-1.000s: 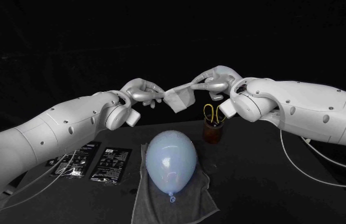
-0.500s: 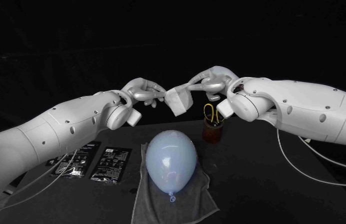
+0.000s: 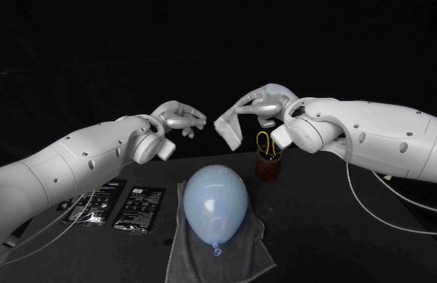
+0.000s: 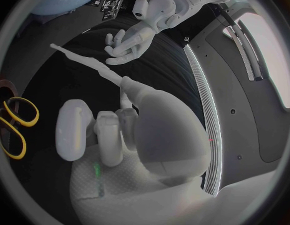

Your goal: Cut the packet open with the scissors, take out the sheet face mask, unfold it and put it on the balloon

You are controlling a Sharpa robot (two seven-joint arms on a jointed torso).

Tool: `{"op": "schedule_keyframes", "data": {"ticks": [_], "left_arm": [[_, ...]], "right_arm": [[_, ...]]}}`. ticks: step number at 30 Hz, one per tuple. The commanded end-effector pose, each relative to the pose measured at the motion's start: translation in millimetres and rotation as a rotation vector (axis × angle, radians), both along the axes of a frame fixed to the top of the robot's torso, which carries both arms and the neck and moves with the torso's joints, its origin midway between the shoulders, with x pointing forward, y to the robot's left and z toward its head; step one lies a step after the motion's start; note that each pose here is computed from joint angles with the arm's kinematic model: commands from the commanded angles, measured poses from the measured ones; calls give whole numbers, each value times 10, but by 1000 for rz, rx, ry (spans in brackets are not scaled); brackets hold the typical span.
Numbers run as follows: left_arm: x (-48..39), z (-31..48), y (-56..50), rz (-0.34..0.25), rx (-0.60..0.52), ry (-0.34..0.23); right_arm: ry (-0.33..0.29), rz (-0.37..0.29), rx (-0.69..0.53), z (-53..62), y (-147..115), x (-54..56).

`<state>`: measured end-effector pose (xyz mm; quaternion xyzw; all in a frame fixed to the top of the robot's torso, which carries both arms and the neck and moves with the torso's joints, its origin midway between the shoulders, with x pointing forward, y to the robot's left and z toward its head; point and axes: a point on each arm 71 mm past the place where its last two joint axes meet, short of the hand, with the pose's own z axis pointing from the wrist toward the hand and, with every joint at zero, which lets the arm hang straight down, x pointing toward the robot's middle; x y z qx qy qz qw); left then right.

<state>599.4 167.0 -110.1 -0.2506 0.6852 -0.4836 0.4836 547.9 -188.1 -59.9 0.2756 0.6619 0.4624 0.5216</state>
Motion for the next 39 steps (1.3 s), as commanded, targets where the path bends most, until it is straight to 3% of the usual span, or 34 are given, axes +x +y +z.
{"op": "schedule_keyframes", "data": {"ticks": [1, 6, 15, 24, 29, 39], "left_arm": [[12, -13, 15, 28, 27, 22], [-30, -15, 2, 13, 9, 36], [-213, -44, -72, -49, -182, 167], [-349, -149, -228, -108, -258, 257], [-383, -245, -307, -119, -298, 314], [-349, -370, -416, -92, -337, 405]], "right_arm": [[13, -2, 12, 7, 2, 6], [25, -4, 9, 2, 2, 13], [23, -13, 8, 5, 50, 45], [26, -10, 8, 2, 66, 31], [26, 3, 9, 2, 116, 15], [19, 27, 13, 6, 240, 1]]}}
